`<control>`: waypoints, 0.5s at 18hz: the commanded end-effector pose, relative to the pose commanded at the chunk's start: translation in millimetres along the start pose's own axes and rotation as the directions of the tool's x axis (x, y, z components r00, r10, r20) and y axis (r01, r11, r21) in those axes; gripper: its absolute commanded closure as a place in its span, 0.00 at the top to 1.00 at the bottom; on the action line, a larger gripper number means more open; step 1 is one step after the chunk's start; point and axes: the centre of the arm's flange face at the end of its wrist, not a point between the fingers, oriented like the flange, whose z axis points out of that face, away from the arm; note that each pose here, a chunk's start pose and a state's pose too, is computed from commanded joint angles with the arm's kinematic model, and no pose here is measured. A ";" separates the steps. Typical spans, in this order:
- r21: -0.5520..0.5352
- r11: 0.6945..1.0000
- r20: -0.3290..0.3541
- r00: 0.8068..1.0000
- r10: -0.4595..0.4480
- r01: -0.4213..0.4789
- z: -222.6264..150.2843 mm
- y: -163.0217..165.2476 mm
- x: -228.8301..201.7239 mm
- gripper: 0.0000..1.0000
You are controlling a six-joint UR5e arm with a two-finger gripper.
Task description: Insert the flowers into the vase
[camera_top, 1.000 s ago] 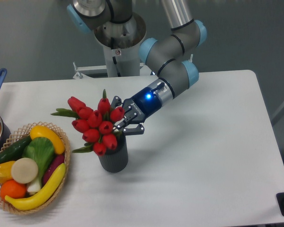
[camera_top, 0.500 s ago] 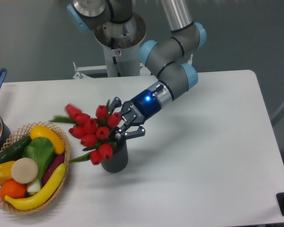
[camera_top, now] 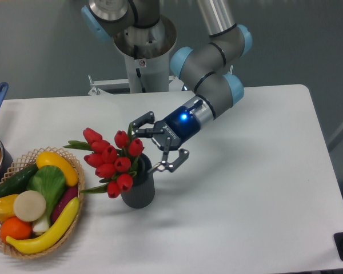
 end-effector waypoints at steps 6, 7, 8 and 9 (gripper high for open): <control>-0.150 0.980 0.169 0.973 0.156 -0.131 -87.5 -55.2 -46.9 1.00; -0.176 0.973 0.192 0.964 0.184 -0.151 -101.1 -65.4 -57.0 1.00; -0.215 0.963 0.215 0.954 0.208 -0.161 -115.6 -72.4 -66.0 1.00; -0.288 0.942 0.250 0.936 0.247 -0.172 -138.8 -85.2 -75.7 1.00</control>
